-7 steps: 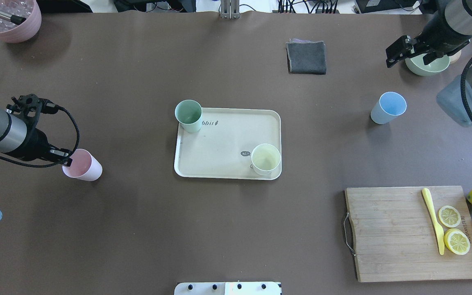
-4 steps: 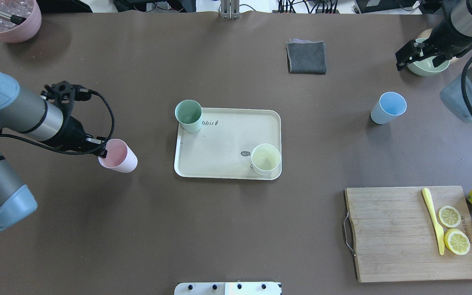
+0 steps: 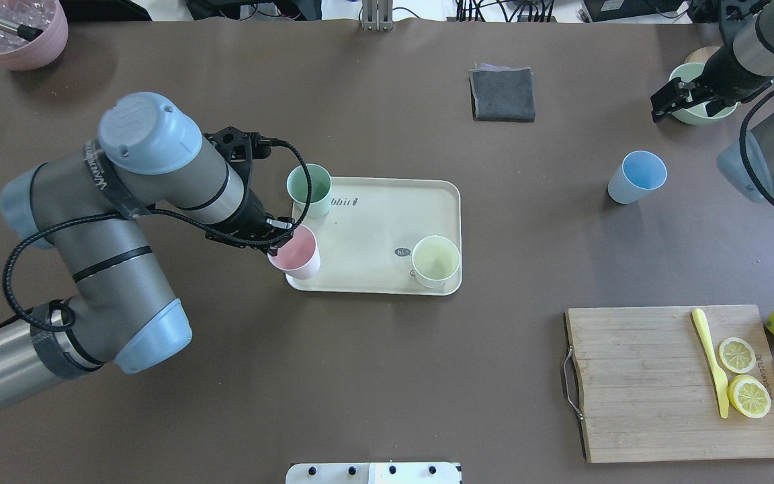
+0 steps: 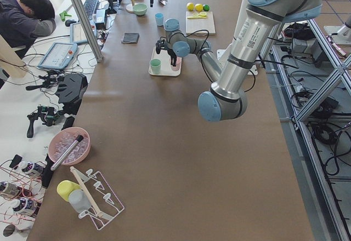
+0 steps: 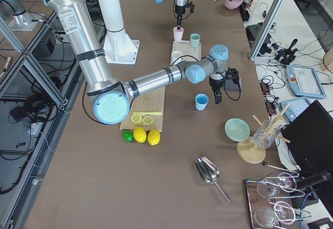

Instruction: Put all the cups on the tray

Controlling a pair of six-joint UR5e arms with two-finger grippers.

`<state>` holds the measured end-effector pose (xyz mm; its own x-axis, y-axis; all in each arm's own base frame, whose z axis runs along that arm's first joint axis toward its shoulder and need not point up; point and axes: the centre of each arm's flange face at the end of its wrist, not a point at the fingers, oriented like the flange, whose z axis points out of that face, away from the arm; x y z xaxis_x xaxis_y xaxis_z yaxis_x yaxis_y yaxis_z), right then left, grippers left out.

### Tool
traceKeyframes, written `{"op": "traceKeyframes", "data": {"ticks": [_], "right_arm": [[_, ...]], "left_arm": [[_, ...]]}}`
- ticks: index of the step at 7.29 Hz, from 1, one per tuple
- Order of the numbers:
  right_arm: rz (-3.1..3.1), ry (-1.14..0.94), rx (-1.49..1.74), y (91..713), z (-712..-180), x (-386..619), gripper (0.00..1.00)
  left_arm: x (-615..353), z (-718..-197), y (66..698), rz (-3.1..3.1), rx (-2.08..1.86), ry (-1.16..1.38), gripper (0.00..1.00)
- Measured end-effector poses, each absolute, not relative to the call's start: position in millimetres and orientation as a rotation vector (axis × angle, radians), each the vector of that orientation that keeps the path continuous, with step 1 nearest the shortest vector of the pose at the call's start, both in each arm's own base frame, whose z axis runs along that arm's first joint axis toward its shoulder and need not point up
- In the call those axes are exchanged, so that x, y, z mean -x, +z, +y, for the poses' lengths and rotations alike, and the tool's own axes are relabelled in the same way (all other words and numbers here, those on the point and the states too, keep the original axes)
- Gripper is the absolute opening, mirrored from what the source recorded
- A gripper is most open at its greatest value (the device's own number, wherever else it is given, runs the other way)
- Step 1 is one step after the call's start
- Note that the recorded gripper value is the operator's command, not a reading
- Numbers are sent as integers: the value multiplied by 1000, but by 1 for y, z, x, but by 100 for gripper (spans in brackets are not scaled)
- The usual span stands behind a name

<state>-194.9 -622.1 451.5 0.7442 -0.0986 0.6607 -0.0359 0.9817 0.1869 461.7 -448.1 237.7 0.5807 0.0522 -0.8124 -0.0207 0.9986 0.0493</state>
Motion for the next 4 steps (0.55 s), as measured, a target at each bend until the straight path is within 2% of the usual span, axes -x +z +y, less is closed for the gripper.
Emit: {"op": "traceKeyframes", "data": {"ticks": [1,2,3,4], "right_arm": [[-731,-35,-189,455,-621,196,100],[-729,-35,-184,458,-620,197,100],[-728,-38,-179,461,-618,199,100],[-726,-43,-172,464,-615,203,100]], "left_arm": [[-473,-454,233,939,-43,32,0],[-480,-456,234,927,-50,28,54],[-484,-457,236,916,-59,26,98],[-485,-457,238,911,-65,28,98]]}}
